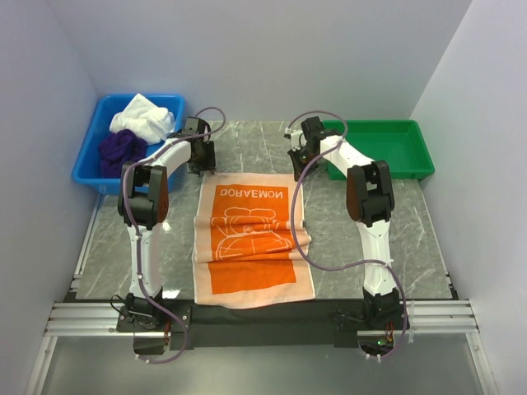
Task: Fold and stack the towels
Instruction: Fold the towel
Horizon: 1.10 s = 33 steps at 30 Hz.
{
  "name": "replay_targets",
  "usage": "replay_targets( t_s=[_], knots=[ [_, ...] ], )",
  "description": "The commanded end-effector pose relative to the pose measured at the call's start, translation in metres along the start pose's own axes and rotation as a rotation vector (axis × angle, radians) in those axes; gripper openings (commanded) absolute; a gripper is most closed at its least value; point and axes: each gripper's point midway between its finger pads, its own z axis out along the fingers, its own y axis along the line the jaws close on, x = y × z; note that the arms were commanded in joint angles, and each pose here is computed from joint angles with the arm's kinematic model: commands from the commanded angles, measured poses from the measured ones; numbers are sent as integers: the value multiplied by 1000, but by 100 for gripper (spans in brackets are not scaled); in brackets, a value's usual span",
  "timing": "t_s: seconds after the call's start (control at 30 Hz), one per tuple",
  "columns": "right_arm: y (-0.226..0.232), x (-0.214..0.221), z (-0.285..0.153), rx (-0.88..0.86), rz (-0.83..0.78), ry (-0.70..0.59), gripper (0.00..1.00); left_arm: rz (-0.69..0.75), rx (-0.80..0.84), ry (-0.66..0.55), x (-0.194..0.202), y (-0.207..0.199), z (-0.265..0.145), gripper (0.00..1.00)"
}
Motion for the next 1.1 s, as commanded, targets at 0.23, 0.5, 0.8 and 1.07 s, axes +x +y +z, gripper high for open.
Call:
replay_targets(
  t_s=[0.23, 0.5, 0.8, 1.07],
  knots=[
    [-4, -2, -12, 30, 11, -28, 0, 6, -87, 147, 64, 3, 12, 55],
    [-3, 0, -13, 27, 17, -35, 0, 10, -108, 177, 75, 8, 16, 41],
    [-4, -3, -16, 33, 14, -41, 0, 20, -109, 193, 81, 10, 23, 10],
    [-12, -32, -38, 100, 5, -125, 0, 24, -138, 63, 31, 14, -6, 1]
  ],
)
